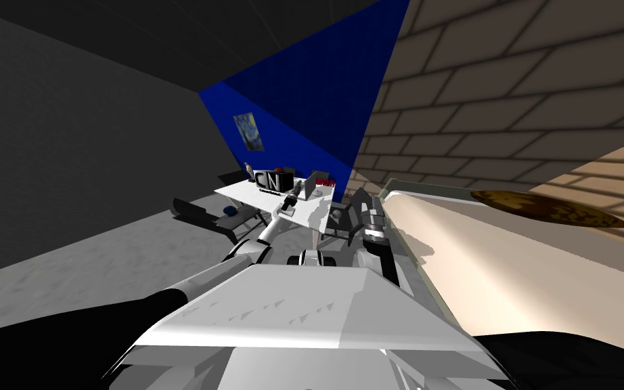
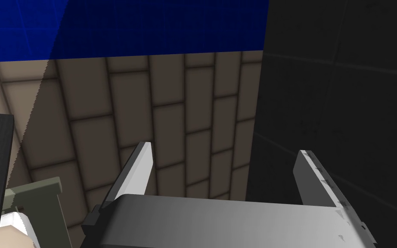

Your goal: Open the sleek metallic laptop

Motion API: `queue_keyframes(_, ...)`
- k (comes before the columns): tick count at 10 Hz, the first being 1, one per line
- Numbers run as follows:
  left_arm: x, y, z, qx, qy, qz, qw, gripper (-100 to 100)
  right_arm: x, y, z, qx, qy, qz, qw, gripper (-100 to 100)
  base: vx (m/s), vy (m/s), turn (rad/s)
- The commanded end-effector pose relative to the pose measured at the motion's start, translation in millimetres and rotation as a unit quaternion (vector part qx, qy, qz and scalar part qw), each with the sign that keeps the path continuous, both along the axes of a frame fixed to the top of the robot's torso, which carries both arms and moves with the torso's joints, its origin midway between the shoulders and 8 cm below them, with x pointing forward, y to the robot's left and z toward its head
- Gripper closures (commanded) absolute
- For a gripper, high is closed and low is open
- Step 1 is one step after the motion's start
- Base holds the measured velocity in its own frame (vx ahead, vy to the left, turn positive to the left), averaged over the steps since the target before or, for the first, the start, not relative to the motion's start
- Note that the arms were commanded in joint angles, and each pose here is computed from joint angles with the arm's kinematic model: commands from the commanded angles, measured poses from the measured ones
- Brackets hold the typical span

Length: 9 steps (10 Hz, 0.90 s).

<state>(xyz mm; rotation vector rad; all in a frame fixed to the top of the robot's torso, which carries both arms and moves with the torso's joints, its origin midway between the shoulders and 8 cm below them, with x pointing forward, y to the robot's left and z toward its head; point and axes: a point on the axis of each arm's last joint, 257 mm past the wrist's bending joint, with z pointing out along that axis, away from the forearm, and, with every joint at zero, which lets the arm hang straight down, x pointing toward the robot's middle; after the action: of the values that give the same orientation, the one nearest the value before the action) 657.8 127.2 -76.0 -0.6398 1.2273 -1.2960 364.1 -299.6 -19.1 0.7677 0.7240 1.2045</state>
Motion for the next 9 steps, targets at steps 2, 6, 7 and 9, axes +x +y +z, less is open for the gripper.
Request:
queue_keyframes(2, 22.4, -13.9, -9.1, 0.030, 0.028, 0.000, 0.9991, -100, 0.0, 0, 0.0, 0.000, 0.000, 0.000, 1.0000, 0, 0.008, -0.025, 0.014)
queue_keyframes(6, 46.1, -21.7, -18.8, 0.068, 0.061, 0.005, 0.9958, -100, 0.0, 0, 0.0, 0.000, 0.000, 0.000, 1.0000, 0, 0.007, -0.027, 0.014)
queue_keyframes(7, 46.8, -19.1, -27.8, 0.070, 0.069, 0.008, 0.9951, -100, 0.0, 0, 0.0, 0.000, 0.000, 0.000, 1.0000, 0, 0.007, -0.021, 0.005)
queue_keyframes(9, 52.9, -19.8, -29.6, 0.081, 0.078, 0.010, 0.9936, -100, 0.0, 0, 0.0, 0.000, 0.000, 0.000, 1.0000, 0, 0.003, -0.013, 0.007)
